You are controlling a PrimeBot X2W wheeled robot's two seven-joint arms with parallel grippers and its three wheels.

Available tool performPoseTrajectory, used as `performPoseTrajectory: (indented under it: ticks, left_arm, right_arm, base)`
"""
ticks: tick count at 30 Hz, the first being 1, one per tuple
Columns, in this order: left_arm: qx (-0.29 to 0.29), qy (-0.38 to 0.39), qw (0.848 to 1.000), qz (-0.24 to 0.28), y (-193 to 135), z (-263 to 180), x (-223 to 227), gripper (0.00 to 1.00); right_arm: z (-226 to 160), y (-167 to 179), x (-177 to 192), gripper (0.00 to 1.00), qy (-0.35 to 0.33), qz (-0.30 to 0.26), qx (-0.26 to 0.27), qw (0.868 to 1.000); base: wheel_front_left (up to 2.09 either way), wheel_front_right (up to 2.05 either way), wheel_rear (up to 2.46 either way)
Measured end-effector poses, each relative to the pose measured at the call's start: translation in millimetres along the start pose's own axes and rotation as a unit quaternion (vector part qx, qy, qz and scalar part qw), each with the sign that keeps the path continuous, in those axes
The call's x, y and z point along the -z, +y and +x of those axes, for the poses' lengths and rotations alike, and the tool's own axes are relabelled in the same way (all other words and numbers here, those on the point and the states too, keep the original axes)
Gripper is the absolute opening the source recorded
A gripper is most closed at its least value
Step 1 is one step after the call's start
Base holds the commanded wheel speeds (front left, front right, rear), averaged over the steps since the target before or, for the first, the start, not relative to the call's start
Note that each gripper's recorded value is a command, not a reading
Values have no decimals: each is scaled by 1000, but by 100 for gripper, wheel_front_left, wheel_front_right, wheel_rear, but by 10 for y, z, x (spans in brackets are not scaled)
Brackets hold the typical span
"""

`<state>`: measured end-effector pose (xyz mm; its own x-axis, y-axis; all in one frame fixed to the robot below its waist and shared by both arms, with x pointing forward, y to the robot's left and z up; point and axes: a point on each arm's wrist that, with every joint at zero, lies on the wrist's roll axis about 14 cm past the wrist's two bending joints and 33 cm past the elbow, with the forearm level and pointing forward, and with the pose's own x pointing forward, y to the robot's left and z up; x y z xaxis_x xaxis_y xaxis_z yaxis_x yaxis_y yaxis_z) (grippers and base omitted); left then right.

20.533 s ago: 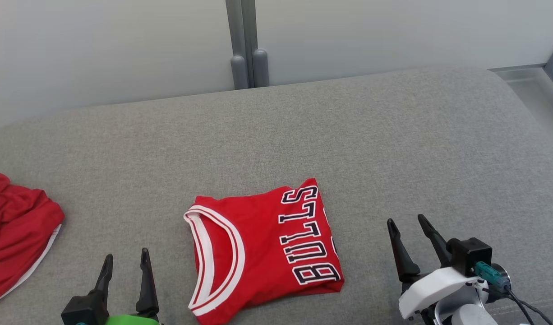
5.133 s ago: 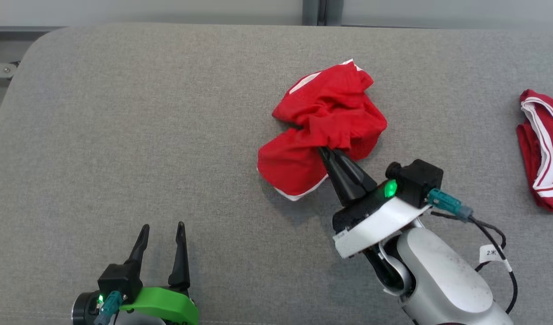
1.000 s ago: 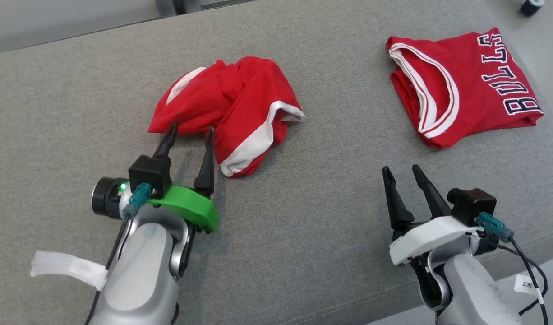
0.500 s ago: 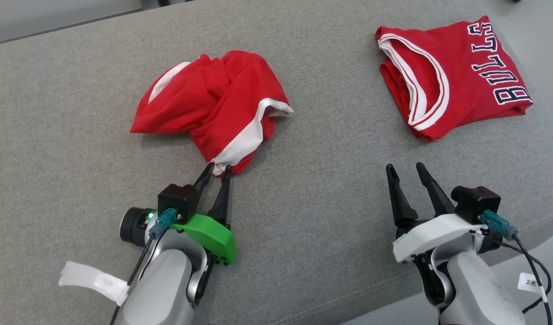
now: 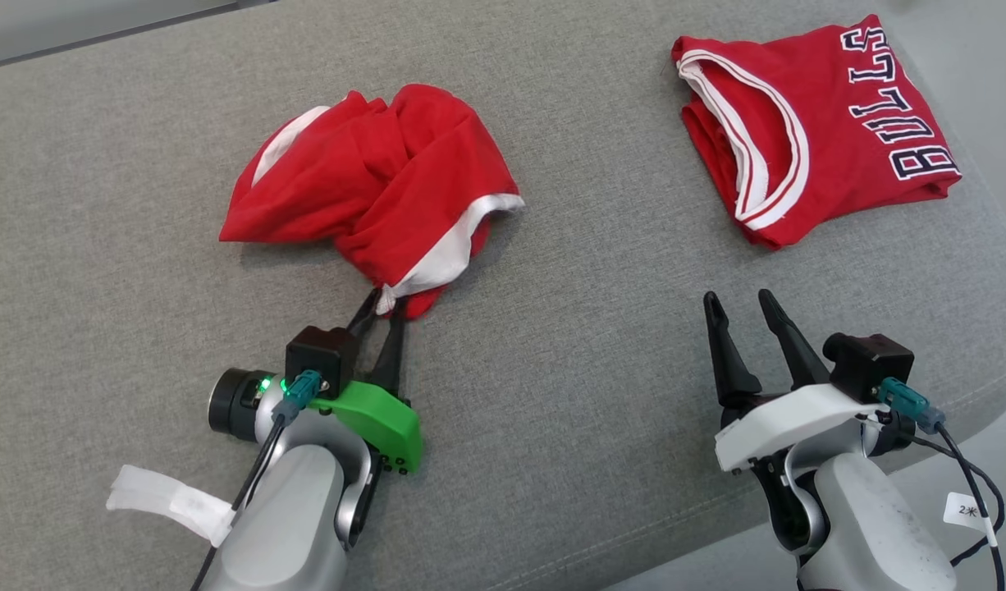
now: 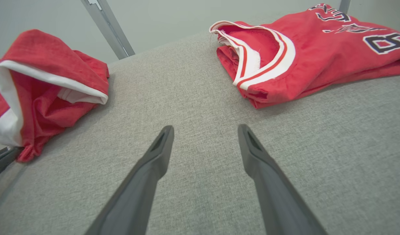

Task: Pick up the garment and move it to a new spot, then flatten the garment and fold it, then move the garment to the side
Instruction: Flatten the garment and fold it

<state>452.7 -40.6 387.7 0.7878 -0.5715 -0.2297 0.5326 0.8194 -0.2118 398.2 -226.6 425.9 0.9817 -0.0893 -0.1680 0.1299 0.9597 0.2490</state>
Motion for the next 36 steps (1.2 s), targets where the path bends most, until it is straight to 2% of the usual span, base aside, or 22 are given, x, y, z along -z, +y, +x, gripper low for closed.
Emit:
performPoseTrajectory:
  ticks: [4, 10, 19, 25, 30, 32, 33, 34, 36]
  left_arm:
    - [2, -7, 1000, -2, 12, -15, -47, 0]
    - [3, -63, 998, 0, 4, -64, -429, 0]
    - [-34, -135, 990, 14, 154, -457, -894, 0]
    - [-99, -129, 987, 21, 469, -886, -802, 0]
    - [-162, -95, 982, 23, 801, -1309, -524, 0]
    - [-181, -82, 980, 20, 885, -1435, -419, 12]
    - [-189, -77, 979, 19, 919, -1482, -380, 85]
    - [-196, -74, 978, 17, 950, -1520, -351, 100]
    - [-210, -61, 976, 16, 1010, -1570, -267, 100]
  right_arm:
    - [23, 41, -1, 100, -1, 1, -6, 1000]
    - [23, 115, -60, 100, -10, 6, -15, 1000]
    - [-34, 375, 21, 100, -1, 20, -49, 999]
    - [-20, 708, 66, 100, 6, 24, -94, 995]
    - [-9, 979, 60, 100, 6, 24, -132, 991]
    - [-12, 1061, 60, 100, 7, 23, -143, 989]
    - [-14, 1090, 61, 100, 7, 22, -147, 989]
    - [-18, 1111, 65, 100, 8, 21, -150, 988]
    - [-19, 1117, 68, 100, 9, 19, -152, 988]
  base:
    - [0, 0, 0]
    - [0, 0, 0]
    - [0, 0, 0]
    - [0, 0, 0]
    - [0, 0, 0]
    - [0, 0, 0]
    - [0, 0, 0]
    - [0, 0, 0]
    - [0, 0, 0]
